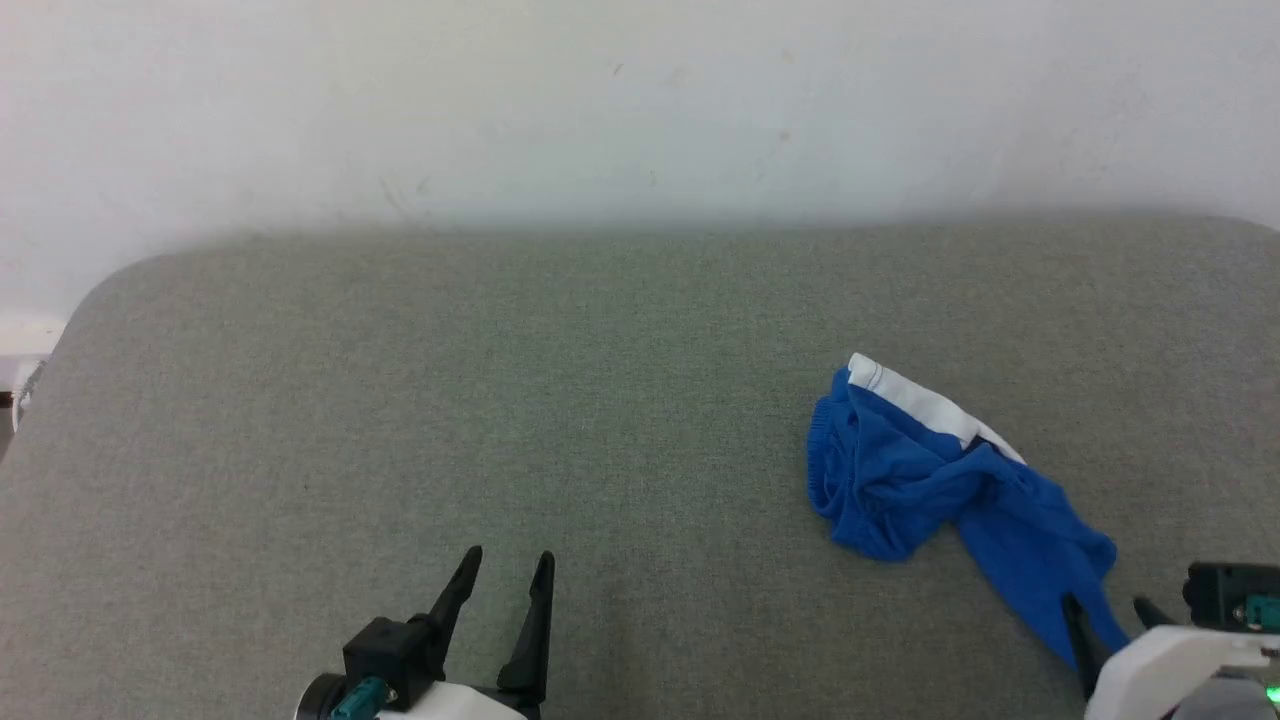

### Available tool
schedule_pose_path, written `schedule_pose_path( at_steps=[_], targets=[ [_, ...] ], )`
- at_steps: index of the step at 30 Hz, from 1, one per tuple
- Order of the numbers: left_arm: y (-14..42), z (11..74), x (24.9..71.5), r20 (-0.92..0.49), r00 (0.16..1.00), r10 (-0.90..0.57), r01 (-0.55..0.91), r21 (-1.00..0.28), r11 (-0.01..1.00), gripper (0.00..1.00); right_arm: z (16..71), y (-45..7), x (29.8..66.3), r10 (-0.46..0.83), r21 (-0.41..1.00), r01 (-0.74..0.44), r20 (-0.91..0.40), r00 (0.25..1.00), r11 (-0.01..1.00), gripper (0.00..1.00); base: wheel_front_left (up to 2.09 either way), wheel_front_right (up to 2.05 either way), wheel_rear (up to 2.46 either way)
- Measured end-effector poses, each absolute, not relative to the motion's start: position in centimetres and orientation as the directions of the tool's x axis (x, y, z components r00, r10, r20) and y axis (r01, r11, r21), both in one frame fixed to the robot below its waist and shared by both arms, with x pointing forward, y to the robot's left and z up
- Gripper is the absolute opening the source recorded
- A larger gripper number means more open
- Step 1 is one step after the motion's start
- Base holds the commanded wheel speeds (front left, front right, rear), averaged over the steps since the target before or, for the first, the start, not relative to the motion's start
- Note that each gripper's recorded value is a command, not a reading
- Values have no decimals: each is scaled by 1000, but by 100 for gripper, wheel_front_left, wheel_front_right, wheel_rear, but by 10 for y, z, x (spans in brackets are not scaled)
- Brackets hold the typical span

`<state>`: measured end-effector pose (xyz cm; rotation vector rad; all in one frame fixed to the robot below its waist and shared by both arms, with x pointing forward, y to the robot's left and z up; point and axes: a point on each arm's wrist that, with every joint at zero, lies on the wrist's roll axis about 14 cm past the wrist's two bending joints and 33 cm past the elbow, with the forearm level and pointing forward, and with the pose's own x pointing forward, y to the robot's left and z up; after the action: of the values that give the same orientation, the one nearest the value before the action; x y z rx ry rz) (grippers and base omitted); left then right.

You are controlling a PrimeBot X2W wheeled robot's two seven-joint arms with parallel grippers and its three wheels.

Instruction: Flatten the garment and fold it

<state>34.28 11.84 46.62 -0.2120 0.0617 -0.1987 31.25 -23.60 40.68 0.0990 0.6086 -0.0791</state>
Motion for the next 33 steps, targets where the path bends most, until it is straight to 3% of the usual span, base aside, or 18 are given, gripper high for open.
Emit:
schedule_pose_path(
  at_steps=[7, 12, 17, 22, 29, 33],
  targets=[
    [103, 475, 348, -11, 969, -248, 240, -219, 946, 100, 475, -212, 347, 17, 60, -3, -238, 971, 998, 100, 0, 0, 0],
    [73, 484, 357, 16, 943, -333, 326, -247, 912, 100, 499, -225, 351, -35, 49, 38, -66, 997, 998, 100, 0, 0, 0],
    [19, 493, 375, -41, 860, -508, 484, -249, 839, 100, 480, -246, 344, -115, -4, 115, -99, 988, 993, 100, 0, 0, 0],
    [-35, 499, 387, -176, 717, -674, 620, -282, 732, 100, 463, -254, 341, -149, -22, 148, -140, 979, 989, 100, 0, 0, 0],
    [-76, 485, 406, -412, 557, -722, 711, -213, 670, 100, 451, -264, 345, -182, -16, 182, -159, 970, 983, 100, 0, 0, 0],
    [-91, 480, 414, -451, 496, -742, 738, -231, 634, 100, 438, -269, 342, -204, -5, 207, -189, 961, 978, 100, 0, 0, 0]
  ],
)
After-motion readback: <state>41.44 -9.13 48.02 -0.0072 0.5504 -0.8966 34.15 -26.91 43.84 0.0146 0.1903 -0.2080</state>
